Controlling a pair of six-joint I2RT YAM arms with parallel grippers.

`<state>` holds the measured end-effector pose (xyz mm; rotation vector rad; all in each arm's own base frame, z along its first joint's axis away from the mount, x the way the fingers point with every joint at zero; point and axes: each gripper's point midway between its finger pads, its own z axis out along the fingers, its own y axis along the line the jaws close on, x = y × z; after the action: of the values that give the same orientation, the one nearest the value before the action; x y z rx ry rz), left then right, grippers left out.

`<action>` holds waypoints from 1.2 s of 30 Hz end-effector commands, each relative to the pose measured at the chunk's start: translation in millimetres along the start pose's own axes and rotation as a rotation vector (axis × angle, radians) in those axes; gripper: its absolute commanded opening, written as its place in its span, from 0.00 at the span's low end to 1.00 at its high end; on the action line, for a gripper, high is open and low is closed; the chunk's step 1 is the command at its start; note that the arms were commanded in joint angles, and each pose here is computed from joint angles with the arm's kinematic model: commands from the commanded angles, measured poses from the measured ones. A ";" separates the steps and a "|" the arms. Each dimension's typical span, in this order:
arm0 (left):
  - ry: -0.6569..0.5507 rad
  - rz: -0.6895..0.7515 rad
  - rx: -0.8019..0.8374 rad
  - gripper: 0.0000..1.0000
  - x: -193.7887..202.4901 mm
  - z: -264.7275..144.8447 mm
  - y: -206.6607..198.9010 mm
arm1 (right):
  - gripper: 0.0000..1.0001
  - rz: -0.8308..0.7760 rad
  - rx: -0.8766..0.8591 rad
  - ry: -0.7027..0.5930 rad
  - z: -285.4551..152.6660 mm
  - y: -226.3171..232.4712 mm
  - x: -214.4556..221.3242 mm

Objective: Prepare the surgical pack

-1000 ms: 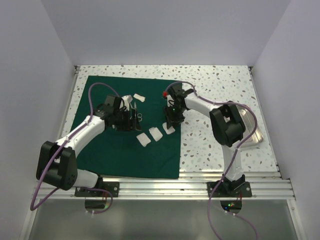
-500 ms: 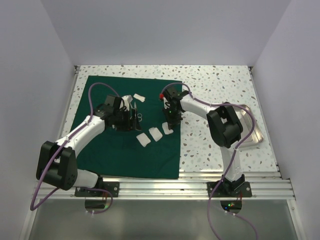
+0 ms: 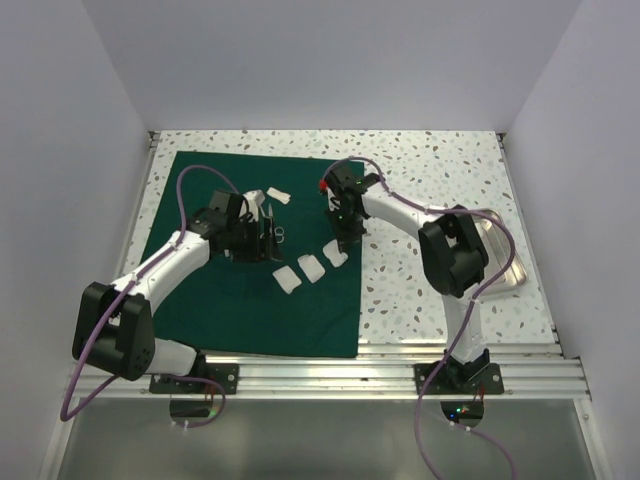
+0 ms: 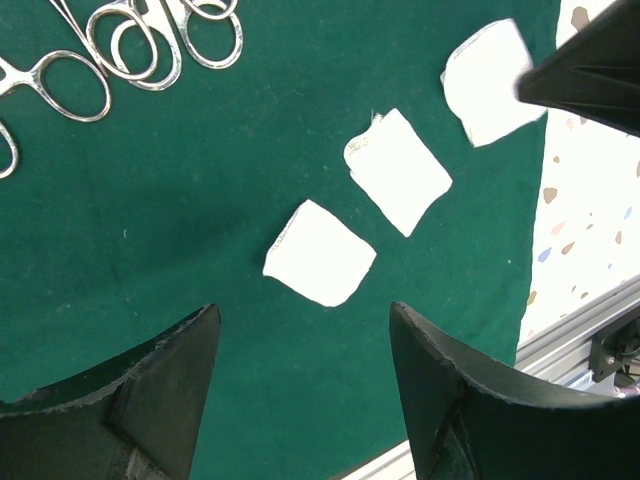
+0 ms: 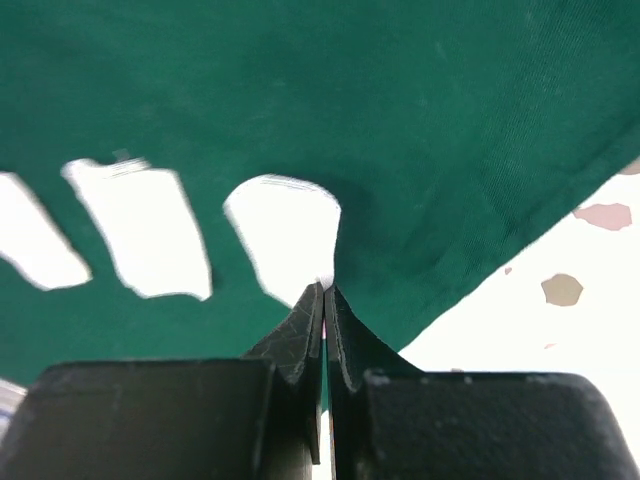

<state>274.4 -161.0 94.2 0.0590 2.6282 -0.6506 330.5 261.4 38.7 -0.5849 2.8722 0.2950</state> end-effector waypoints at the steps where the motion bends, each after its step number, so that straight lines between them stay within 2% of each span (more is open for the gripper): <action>1: -0.018 0.004 -0.010 0.72 -3.3 -2.3 3.9 | 0.00 -0.033 -0.065 -0.105 -55.0 28.3 -20.9; 7: -0.020 -0.012 -0.041 0.72 -1.9 -1.4 10.5 | 0.00 -0.056 -0.180 -0.109 -73.2 68.1 -18.5; 15: -0.013 -0.023 -0.055 0.72 2.4 -2.5 14.2 | 0.00 -0.076 -0.307 -0.052 -54.7 104.9 -8.4; 27: -0.015 -0.019 -0.060 0.72 4.4 -7.1 15.8 | 0.00 -0.078 -0.293 0.020 -10.7 96.8 8.9; 36: -0.009 -0.023 -0.053 0.72 5.6 -6.1 15.3 | 0.00 -0.082 -0.221 0.034 7.0 81.9 12.6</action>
<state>267.4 -147.2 83.0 0.0161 2.6659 -0.5816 280.0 334.8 48.1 -0.7413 2.8790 0.6418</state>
